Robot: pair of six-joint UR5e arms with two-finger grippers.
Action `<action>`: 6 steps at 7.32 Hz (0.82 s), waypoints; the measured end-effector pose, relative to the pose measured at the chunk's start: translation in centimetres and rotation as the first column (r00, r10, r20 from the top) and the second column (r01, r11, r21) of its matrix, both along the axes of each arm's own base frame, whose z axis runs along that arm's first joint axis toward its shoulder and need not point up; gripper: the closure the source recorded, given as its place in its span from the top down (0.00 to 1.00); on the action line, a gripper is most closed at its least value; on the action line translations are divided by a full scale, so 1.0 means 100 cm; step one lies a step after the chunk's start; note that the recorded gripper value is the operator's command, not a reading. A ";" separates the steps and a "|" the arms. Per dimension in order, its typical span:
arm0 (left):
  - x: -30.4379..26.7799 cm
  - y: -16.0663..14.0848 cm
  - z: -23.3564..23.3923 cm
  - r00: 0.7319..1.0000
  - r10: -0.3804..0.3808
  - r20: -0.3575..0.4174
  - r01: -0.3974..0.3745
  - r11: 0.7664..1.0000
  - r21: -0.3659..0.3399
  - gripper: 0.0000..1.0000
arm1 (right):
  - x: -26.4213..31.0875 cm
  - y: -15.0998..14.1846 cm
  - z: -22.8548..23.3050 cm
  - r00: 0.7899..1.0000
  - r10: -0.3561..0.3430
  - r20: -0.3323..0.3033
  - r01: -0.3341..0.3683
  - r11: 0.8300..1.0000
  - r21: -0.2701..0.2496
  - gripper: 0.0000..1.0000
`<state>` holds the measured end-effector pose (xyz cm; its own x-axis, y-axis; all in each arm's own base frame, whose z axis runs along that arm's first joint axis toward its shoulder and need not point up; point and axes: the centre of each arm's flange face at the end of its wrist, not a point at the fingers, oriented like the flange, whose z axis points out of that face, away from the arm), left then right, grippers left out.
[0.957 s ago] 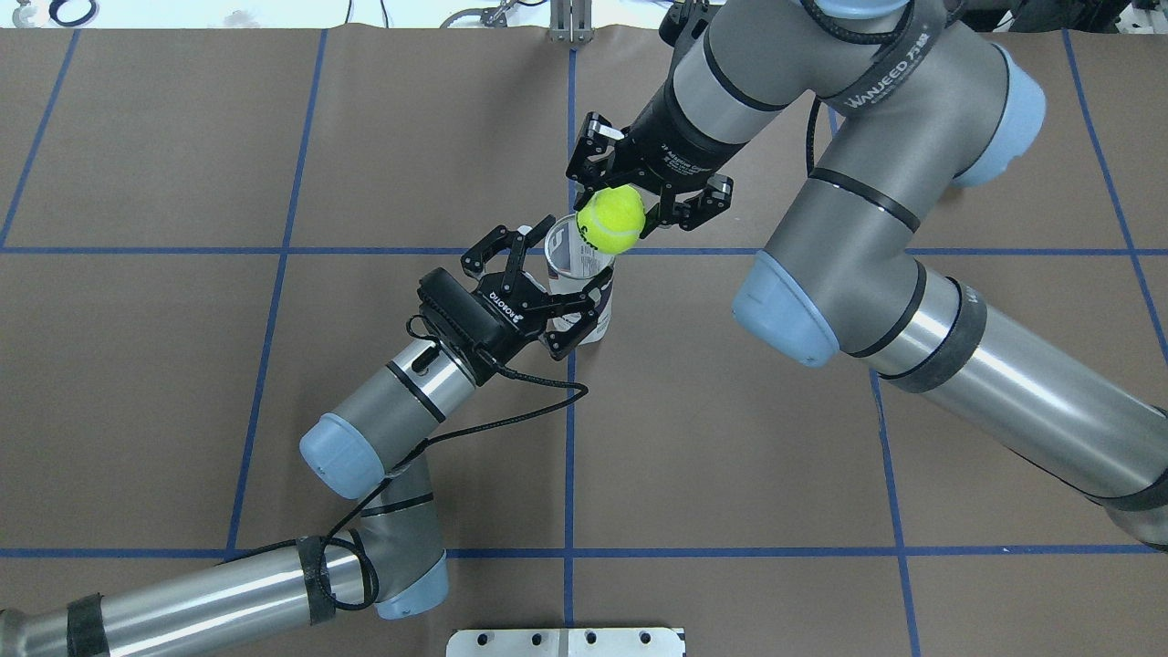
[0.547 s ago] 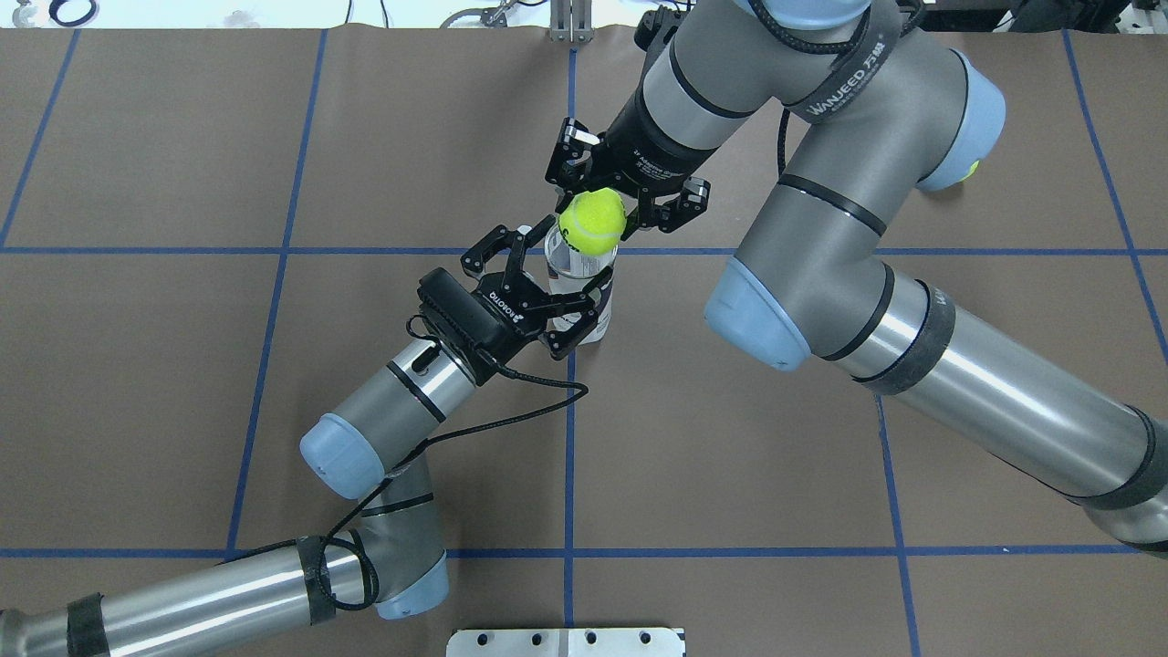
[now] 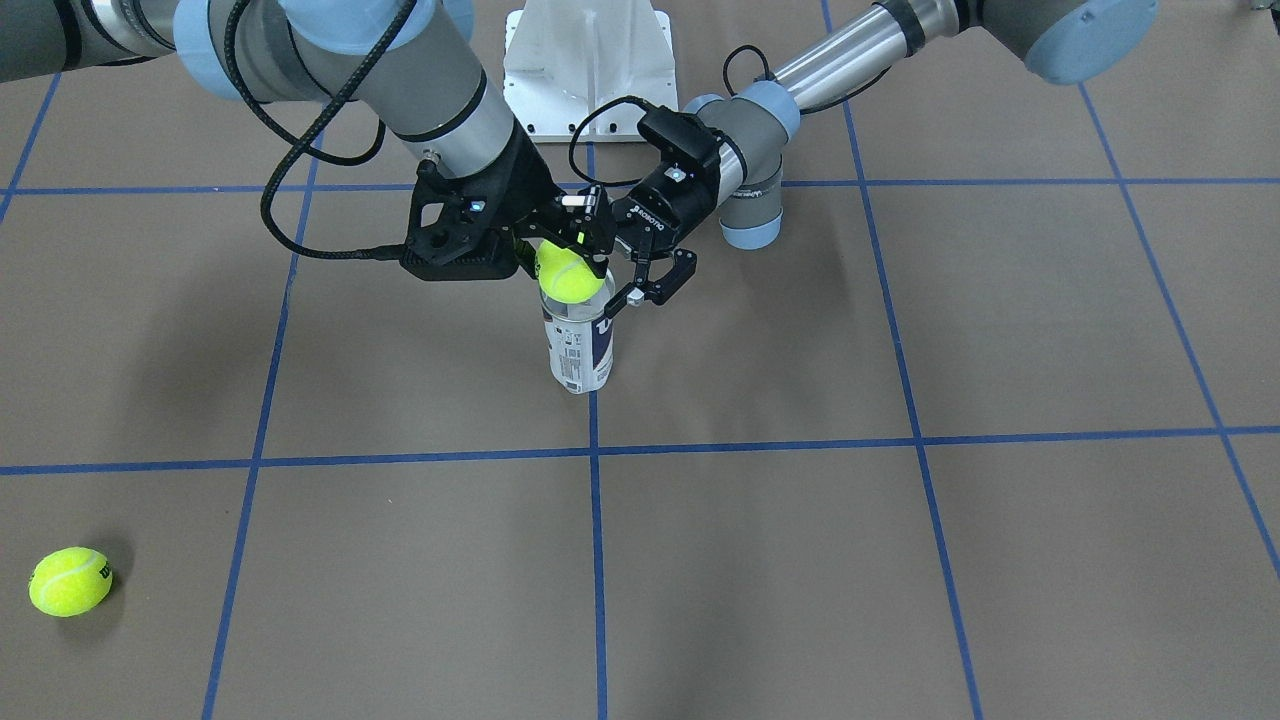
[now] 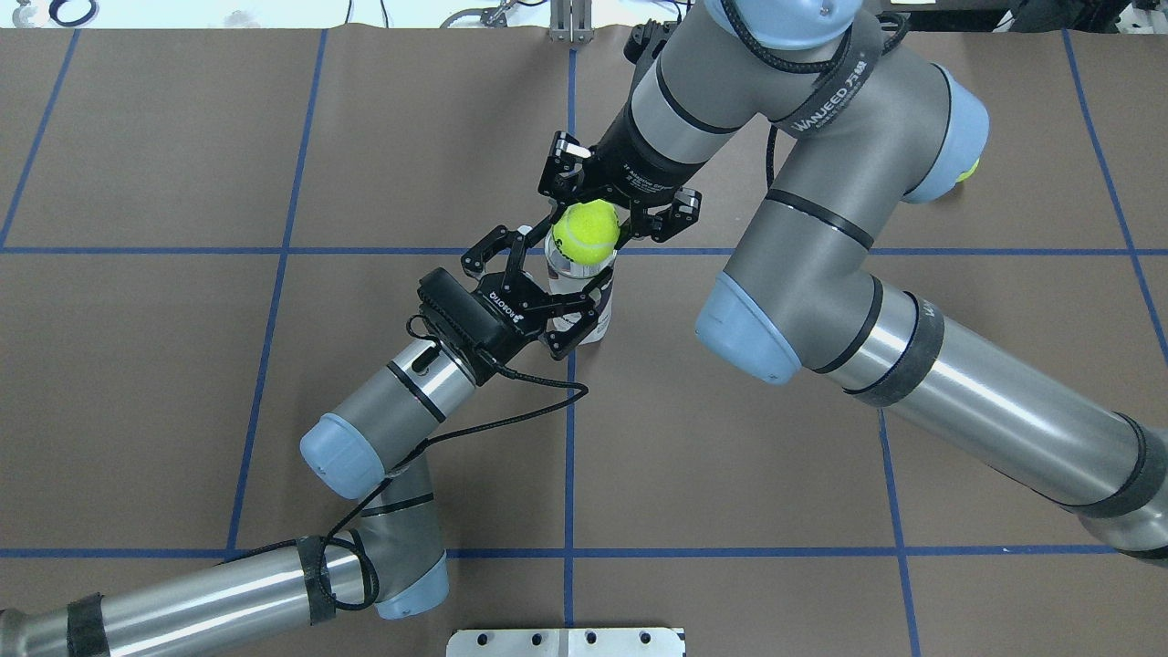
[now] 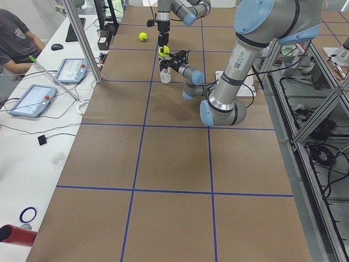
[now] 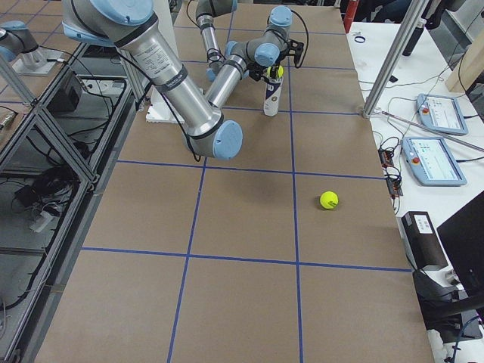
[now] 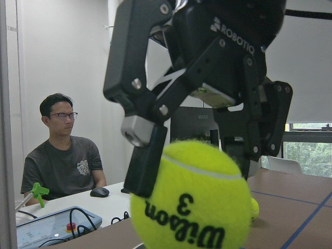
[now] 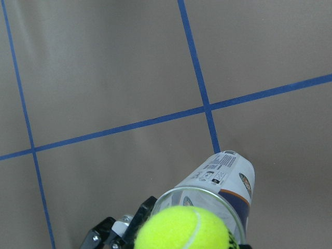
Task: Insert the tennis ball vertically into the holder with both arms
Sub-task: 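Lower the ball into the can and open the right gripper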
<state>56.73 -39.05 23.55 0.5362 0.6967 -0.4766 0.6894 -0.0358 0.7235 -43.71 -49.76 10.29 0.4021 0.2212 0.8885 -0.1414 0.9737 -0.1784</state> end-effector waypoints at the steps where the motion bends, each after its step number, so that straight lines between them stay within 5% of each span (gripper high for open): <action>1: 0.000 0.000 0.000 1.000 0.000 0.000 0.000 1.000 0.000 0.85 | -0.001 0.000 0.000 1.000 0.009 -0.004 -0.009 1.000 0.006 1.00; 6: 0.000 0.000 0.000 1.000 -0.001 -0.001 0.001 1.000 0.000 0.85 | 0.000 0.001 0.002 1.000 0.020 -0.009 -0.020 1.000 0.013 1.00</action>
<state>56.73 -39.05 23.51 0.5363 0.6962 -0.4771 0.6900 -0.0360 0.7229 -43.67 -49.64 10.51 0.4060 0.2176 0.8876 -0.1622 0.9730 -0.1644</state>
